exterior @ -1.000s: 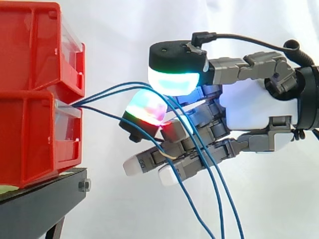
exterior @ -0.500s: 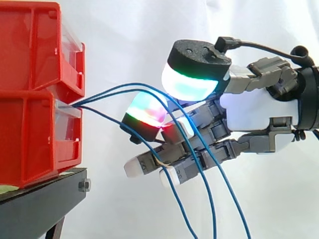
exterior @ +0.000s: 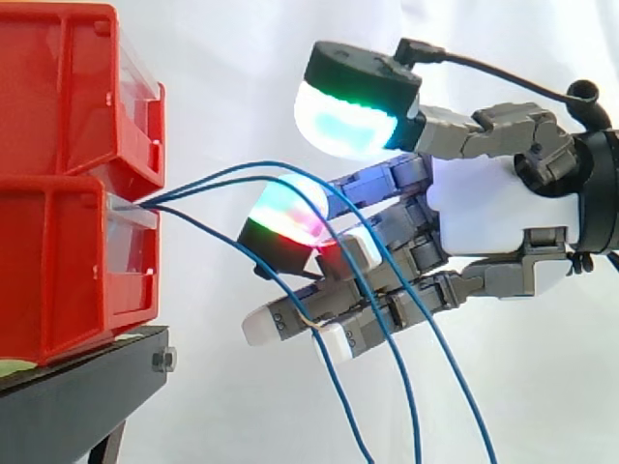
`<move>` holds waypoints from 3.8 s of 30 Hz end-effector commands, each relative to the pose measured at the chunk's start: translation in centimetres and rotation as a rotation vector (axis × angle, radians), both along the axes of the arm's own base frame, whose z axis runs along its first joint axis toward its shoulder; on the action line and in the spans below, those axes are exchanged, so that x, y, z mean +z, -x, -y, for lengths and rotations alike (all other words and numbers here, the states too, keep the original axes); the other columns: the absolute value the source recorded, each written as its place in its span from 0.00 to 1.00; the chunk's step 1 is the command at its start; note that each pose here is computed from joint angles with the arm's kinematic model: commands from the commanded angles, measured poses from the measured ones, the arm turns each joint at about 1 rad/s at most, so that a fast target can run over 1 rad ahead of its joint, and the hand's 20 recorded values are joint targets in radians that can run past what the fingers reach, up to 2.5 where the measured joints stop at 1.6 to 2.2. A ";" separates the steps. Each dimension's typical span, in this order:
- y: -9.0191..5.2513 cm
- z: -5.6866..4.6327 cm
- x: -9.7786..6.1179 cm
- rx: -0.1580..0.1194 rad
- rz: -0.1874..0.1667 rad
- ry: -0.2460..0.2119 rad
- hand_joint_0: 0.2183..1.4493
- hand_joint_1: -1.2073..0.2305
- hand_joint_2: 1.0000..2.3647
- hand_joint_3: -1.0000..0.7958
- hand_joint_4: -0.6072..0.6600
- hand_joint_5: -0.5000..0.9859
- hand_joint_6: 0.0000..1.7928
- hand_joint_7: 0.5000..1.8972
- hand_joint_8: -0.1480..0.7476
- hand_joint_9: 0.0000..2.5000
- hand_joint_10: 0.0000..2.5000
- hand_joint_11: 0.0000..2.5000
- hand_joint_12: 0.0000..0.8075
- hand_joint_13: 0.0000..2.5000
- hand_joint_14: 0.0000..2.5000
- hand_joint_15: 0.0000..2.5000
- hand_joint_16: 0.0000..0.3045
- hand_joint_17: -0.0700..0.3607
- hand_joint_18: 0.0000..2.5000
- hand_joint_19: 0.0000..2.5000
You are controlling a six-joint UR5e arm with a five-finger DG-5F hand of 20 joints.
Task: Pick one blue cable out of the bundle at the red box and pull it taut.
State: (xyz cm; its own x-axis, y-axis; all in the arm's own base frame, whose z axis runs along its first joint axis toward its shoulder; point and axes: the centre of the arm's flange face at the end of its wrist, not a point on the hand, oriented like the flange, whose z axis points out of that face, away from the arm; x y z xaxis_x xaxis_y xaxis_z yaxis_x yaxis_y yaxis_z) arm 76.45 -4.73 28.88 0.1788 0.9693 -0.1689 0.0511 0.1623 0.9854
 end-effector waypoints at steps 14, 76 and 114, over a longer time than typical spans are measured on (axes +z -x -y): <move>0.0 0.1 0.1 -0.001 -0.001 -0.001 0.26 0.26 0.00 0.28 0.70 0.24 0.48 0.57 0.60 0.38 0.01 0.46 0.55 0.21 0.00 0.09 0.21 0.49 0.28 0.16; 0.3 0.0 1.5 0.000 0.002 0.007 0.32 0.36 0.02 0.46 0.79 0.31 0.28 0.56 0.57 0.42 0.01 0.35 0.52 0.23 0.00 0.09 0.19 0.47 0.28 0.18; 0.3 0.1 1.5 -0.003 0.002 0.007 0.32 0.43 0.01 0.54 0.97 0.32 0.28 0.46 0.59 0.43 0.00 0.27 0.59 0.24 0.00 0.08 0.23 0.53 0.32 0.16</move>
State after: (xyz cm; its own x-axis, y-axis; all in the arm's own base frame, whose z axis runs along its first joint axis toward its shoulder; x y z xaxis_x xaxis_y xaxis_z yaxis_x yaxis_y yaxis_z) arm 76.09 -4.80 30.36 0.1808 0.9678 -0.1752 0.0499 0.1688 0.9844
